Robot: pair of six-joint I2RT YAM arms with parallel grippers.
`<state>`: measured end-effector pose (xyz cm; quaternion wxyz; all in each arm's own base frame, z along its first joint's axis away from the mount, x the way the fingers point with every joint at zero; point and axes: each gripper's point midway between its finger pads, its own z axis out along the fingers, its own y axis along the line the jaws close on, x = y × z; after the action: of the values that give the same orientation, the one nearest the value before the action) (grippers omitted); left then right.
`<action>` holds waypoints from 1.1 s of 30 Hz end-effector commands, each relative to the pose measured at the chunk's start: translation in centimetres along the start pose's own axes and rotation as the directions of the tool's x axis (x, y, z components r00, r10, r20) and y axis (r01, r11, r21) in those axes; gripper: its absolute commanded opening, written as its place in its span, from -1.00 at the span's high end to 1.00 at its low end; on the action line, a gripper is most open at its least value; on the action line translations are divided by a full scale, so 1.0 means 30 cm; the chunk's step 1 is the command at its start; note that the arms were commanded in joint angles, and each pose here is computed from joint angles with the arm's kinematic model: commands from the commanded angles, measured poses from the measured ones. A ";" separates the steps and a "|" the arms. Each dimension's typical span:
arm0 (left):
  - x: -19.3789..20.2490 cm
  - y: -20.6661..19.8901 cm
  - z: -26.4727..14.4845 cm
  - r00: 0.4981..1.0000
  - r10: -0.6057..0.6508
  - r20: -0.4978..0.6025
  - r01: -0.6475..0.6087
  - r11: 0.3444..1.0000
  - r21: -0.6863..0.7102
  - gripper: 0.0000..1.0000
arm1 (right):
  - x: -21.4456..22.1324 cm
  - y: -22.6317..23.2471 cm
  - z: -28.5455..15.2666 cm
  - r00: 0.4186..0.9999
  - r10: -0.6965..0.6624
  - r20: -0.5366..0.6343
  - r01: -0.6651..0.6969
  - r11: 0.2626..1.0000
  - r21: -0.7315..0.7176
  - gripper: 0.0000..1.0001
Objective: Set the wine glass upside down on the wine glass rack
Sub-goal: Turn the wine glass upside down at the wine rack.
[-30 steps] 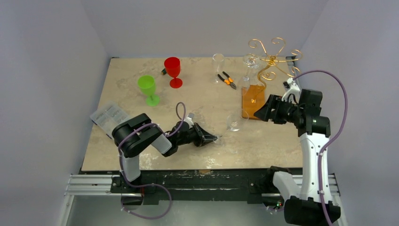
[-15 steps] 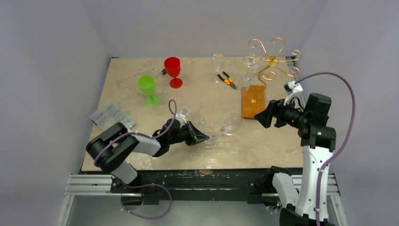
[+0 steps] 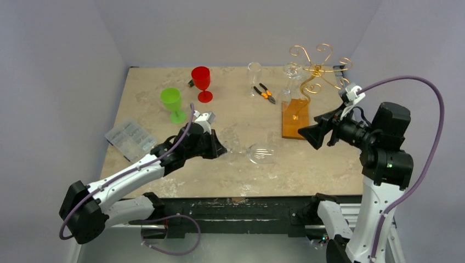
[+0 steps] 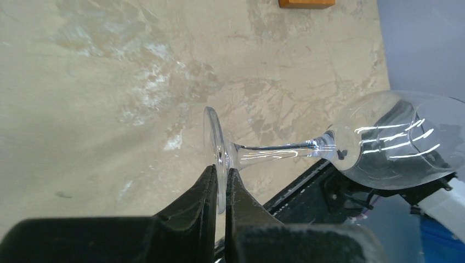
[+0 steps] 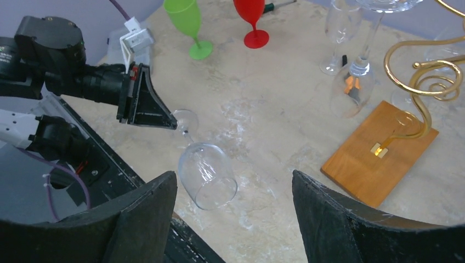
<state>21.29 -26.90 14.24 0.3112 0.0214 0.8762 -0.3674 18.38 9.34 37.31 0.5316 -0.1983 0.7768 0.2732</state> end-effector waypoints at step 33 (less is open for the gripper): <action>-0.509 -0.593 -0.466 -0.283 0.939 0.197 -0.762 -0.096 -0.640 1.00 | -0.071 0.067 0.082 0.955 0.297 -0.010 -0.286 0.909 -0.303 -0.44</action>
<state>21.12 -27.98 36.11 0.6867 0.5181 0.5067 0.0567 20.29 11.75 36.55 0.4485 -0.1519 0.7630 0.4399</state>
